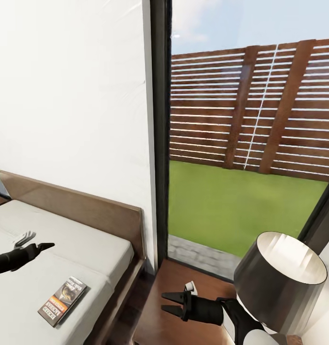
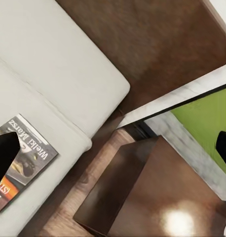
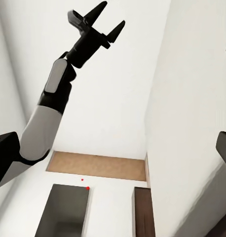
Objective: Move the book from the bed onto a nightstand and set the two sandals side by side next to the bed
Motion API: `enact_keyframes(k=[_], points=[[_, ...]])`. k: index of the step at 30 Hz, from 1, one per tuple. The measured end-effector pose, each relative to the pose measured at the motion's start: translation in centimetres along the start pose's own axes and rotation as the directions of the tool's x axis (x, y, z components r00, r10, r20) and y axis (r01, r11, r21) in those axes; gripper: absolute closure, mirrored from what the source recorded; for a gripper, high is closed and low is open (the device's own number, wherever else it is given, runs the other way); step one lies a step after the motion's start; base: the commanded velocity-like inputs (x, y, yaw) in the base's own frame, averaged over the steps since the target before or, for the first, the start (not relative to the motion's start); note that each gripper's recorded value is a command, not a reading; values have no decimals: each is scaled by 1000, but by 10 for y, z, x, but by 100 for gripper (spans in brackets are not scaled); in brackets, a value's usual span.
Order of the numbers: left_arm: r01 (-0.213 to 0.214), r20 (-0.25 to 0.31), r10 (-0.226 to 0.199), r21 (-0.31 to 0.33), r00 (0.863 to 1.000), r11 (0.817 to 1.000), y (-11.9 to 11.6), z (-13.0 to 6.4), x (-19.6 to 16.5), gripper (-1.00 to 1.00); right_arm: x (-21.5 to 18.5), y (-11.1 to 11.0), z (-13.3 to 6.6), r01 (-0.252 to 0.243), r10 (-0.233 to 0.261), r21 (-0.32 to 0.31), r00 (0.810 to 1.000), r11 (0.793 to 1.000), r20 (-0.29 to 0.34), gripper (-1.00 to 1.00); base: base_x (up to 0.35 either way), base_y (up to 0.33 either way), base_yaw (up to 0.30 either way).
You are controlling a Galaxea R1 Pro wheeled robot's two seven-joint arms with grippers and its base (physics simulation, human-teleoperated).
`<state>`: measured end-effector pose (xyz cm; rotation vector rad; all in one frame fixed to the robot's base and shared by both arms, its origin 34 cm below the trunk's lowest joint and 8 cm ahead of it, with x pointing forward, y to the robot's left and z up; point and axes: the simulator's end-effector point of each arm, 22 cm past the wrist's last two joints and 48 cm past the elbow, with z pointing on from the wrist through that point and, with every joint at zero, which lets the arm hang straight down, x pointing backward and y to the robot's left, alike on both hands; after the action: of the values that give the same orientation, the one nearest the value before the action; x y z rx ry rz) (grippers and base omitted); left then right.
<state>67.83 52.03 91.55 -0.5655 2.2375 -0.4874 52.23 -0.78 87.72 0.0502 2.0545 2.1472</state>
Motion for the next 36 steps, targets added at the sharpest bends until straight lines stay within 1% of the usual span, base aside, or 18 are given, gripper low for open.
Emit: enact_keyframes(k=[1,9,17,34,36], points=[[7,-8,-7,14,1000,1000,-7,6,6,-100,0,0,0,-1,1,0,1000,1000,0,-100,0,0,0],[12,-13,-11,22,1000,1000,-11,9,10,-100,0,0,0,-1,1,0,1000,1000,0,-100,0,0,0],[30,-3,-30,23,1000,999,-8,7,8,-100,0,0,0,-1,1,0,1000,1000,0,-100,0,0,0],[33,-3,-33,23,999,999,-7,7,9,-100,0,0,0,1,-1,0,1000,1000,1,-100,0,0,0],[40,-10,-40,21,999,999,-5,8,12,-100,0,0,0,1,-1,0,1000,1000,1,-100,0,0,0]])
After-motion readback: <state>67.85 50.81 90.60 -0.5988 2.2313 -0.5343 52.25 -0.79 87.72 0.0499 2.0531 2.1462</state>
